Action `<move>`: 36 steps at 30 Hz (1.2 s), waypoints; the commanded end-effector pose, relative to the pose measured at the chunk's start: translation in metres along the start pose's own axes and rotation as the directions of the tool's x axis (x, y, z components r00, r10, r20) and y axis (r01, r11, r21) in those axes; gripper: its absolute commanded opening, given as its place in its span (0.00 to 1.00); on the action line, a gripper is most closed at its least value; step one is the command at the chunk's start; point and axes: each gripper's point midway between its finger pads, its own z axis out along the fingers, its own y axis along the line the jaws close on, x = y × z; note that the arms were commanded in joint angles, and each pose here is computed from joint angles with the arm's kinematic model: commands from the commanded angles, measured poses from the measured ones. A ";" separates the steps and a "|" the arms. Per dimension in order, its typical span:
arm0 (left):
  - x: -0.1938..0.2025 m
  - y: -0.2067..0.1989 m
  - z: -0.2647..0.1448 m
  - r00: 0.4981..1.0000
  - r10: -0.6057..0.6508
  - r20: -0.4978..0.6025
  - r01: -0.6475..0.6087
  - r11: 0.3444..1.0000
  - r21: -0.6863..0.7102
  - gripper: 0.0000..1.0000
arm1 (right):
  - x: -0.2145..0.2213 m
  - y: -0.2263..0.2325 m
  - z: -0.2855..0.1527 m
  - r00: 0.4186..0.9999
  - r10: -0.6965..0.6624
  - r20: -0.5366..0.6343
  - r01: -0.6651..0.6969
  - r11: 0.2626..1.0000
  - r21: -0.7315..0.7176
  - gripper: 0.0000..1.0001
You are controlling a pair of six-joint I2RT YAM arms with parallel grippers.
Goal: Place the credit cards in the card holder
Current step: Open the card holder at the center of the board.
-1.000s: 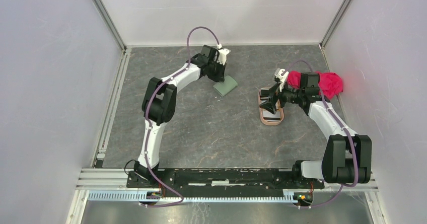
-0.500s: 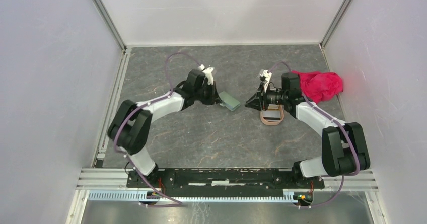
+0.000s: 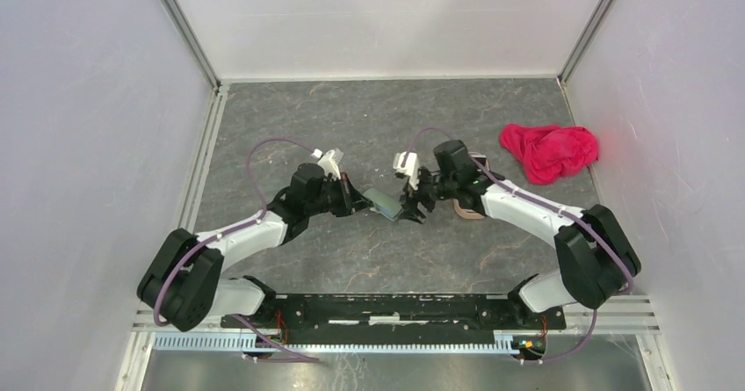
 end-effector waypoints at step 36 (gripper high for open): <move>0.056 -0.006 -0.034 0.990 0.005 -0.138 -0.002 1.000 0.024 0.02 | -0.001 -0.005 0.022 0.996 -0.055 -0.064 0.062 0.991 0.121 0.00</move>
